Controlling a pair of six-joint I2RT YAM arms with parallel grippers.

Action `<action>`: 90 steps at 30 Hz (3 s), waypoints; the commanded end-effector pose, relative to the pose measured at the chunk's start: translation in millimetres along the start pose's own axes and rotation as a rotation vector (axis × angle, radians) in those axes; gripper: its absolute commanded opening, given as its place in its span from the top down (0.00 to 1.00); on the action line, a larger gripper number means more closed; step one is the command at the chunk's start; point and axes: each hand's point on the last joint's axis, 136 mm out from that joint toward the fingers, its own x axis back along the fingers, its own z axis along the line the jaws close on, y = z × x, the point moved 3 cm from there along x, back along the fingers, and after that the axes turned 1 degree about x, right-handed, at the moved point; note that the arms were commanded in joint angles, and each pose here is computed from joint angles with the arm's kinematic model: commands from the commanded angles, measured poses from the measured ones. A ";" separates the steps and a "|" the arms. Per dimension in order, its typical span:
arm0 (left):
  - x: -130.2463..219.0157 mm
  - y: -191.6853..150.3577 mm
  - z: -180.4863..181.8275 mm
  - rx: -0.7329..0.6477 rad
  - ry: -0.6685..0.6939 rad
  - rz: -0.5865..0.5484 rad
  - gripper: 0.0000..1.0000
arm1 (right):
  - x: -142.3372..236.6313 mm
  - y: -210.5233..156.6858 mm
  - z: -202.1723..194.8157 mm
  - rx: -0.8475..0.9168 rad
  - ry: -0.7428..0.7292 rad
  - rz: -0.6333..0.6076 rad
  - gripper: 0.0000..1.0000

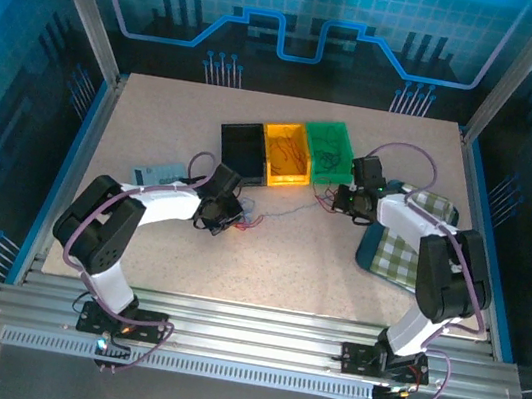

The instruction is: Untangle the cables

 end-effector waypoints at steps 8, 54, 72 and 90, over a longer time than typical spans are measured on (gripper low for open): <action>-2.7 -5.0 -3.5 -0.144 0.046 0.010 1.00 | 45.9 18.9 23.7 -0.010 0.186 -0.071 1.00; 5.8 -7.8 -19.0 -0.080 -0.075 -0.004 1.00 | 29.8 111.4 92.8 -0.069 0.339 -0.122 0.98; 10.3 -2.1 -26.0 -0.100 -0.063 -0.012 1.00 | -15.4 130.9 143.9 -0.021 0.365 -0.059 0.66; 7.4 -3.3 -29.2 -0.079 -0.111 -0.003 1.00 | 35.3 -25.2 172.5 0.311 0.503 0.113 0.64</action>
